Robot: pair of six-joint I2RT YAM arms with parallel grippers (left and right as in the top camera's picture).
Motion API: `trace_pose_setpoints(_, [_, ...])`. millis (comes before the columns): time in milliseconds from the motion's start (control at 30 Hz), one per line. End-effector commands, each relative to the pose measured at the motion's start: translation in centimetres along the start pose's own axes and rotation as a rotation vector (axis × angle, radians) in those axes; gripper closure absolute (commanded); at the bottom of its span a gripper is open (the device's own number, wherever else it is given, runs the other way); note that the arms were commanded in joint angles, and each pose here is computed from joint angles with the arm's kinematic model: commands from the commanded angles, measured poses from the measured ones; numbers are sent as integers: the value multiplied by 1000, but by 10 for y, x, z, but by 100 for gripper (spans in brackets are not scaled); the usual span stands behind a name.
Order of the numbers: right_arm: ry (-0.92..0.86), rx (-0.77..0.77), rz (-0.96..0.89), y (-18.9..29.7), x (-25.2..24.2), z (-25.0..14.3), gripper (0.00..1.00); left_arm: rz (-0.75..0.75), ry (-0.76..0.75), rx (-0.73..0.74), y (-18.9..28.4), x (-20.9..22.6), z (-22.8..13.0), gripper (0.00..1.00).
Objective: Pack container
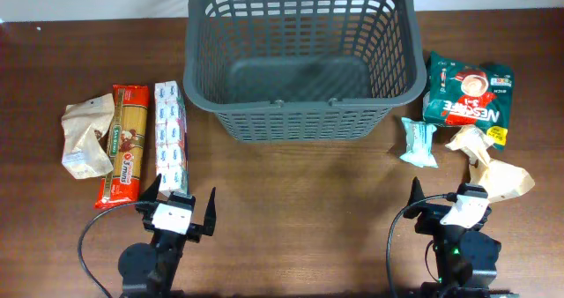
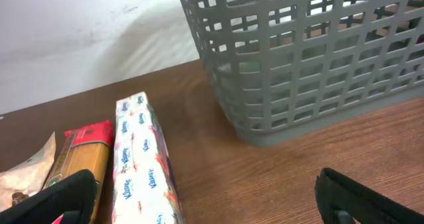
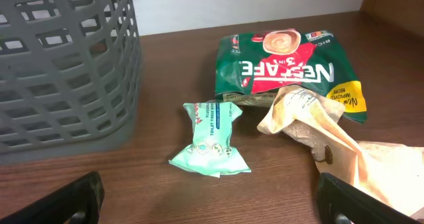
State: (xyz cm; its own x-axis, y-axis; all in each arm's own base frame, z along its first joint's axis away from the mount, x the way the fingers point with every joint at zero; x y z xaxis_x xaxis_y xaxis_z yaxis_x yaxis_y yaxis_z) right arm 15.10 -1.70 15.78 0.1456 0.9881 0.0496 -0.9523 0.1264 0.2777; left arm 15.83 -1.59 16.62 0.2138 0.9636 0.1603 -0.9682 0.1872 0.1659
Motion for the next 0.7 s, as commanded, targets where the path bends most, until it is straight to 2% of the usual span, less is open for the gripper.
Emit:
trace_pose_setpoints(0, [-2, -3, -4, -1, 0, -2, 1, -9, 5, -11, 0, -1, 0, 1])
trace_pose_setpoints(467, [-2, -1, -3, -1, 0, -2, 1, -9, 5, -11, 0, -1, 0, 1])
trace_pose_setpoints(567, [-22, 21, 110, 0, 10, -4, 1, -9, 5, -11, 0, -1, 0, 1])
trace_pose_setpoints(667, [-65, 3, 130, 1, 12, -1, 1, -9, 5, -11, 0, -1, 0, 1])
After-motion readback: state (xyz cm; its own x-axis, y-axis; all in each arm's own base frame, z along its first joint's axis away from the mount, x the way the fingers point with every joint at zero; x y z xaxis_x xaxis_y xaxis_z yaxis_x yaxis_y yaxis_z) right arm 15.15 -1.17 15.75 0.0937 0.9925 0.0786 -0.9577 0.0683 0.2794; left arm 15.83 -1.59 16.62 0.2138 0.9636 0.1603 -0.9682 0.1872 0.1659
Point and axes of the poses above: each gripper's point midway between its finger pads, its own y axis back along the fingers, its own x axis along the line the jaws close on, z = x × y, the point moved 8 cm from there along y, back along the fingers, and after that the axes turned 1 degree about y, right-handed, at the moved point
